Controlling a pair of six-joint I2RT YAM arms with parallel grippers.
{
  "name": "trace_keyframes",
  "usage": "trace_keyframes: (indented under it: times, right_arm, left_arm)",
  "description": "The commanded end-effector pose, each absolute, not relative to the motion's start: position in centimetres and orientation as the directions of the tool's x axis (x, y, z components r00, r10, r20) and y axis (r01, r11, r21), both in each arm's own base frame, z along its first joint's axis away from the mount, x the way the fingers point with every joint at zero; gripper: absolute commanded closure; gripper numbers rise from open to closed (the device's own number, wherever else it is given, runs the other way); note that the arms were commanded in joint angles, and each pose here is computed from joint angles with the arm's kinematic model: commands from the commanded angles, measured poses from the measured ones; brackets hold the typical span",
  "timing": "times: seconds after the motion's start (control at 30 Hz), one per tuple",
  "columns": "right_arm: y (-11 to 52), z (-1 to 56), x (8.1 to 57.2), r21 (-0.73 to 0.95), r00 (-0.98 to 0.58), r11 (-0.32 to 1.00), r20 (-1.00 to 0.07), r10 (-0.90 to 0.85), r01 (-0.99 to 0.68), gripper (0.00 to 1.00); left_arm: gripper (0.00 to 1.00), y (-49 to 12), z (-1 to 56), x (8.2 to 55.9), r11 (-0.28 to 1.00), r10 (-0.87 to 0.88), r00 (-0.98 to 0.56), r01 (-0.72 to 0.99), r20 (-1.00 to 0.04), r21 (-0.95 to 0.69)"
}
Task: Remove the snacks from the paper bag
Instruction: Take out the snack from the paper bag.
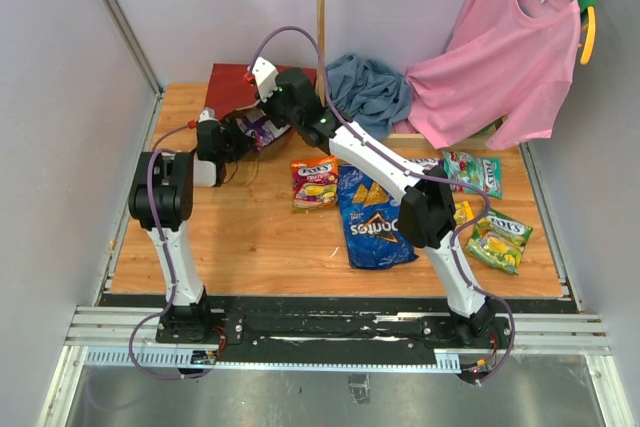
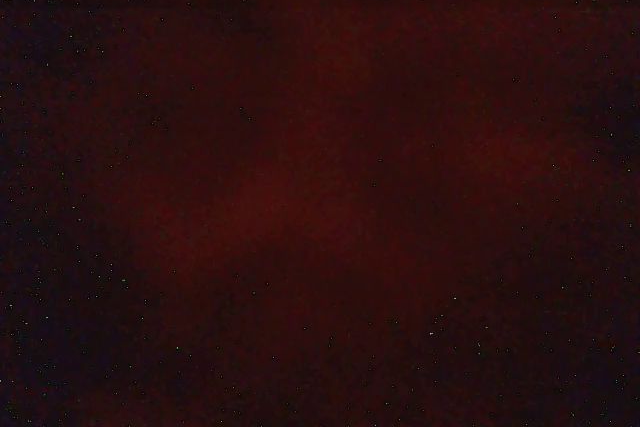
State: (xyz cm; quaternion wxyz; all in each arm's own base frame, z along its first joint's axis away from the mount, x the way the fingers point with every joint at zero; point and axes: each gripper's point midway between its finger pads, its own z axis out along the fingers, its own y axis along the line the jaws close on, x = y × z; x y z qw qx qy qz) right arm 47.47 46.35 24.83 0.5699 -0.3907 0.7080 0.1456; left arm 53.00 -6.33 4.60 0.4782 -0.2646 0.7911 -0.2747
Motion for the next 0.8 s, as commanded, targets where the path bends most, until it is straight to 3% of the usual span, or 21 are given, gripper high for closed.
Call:
trace_keyframes:
  times: [0.0, 0.03, 0.07, 0.43, 0.6, 0.77]
  right_arm:
    - [45.7, 26.4, 48.9, -0.233, -0.031, 0.696, -0.938, -0.344, -0.679, 0.99]
    - [45.7, 26.3, 48.9, -0.229, -0.034, 0.696, -0.939, -0.342, -0.68, 0.99]
    - [45.7, 26.3, 48.9, -0.228, -0.033, 0.695, -0.939, -0.341, -0.682, 0.99]
    - [45.1, 26.7, 48.8, -0.226, -0.034, 0.705, -0.942, -0.334, -0.673, 0.99]
    - [45.2, 26.4, 49.1, -0.214, -0.045, 0.716, -0.945, -0.324, -0.664, 0.99]
    - [45.4, 26.4, 49.3, -0.193, -0.059, 0.729, -0.95, -0.305, -0.657, 0.99]
  left_arm:
    - [0.85, -5.8, 6.4, 52.3, 0.724, -0.673, -0.363, -0.146, -0.644, -0.674]
    - [0.96, -5.6, 6.7, 52.1, 0.725, -0.674, -0.353, -0.15, -0.649, -0.672]
    - [0.99, -5.4, 7.0, 51.9, 0.726, -0.675, -0.343, -0.152, -0.654, -0.67]
    - [0.99, -5.3, 7.9, 50.0, 0.714, -0.689, -0.314, -0.14, -0.653, -0.686]
    - [0.99, -5.9, 10.4, 46.1, 0.685, -0.714, -0.288, -0.099, -0.638, -0.722]
    - [0.99, -7.2, 13.4, 41.2, 0.579, -0.792, -0.259, -0.031, -0.554, -0.814]
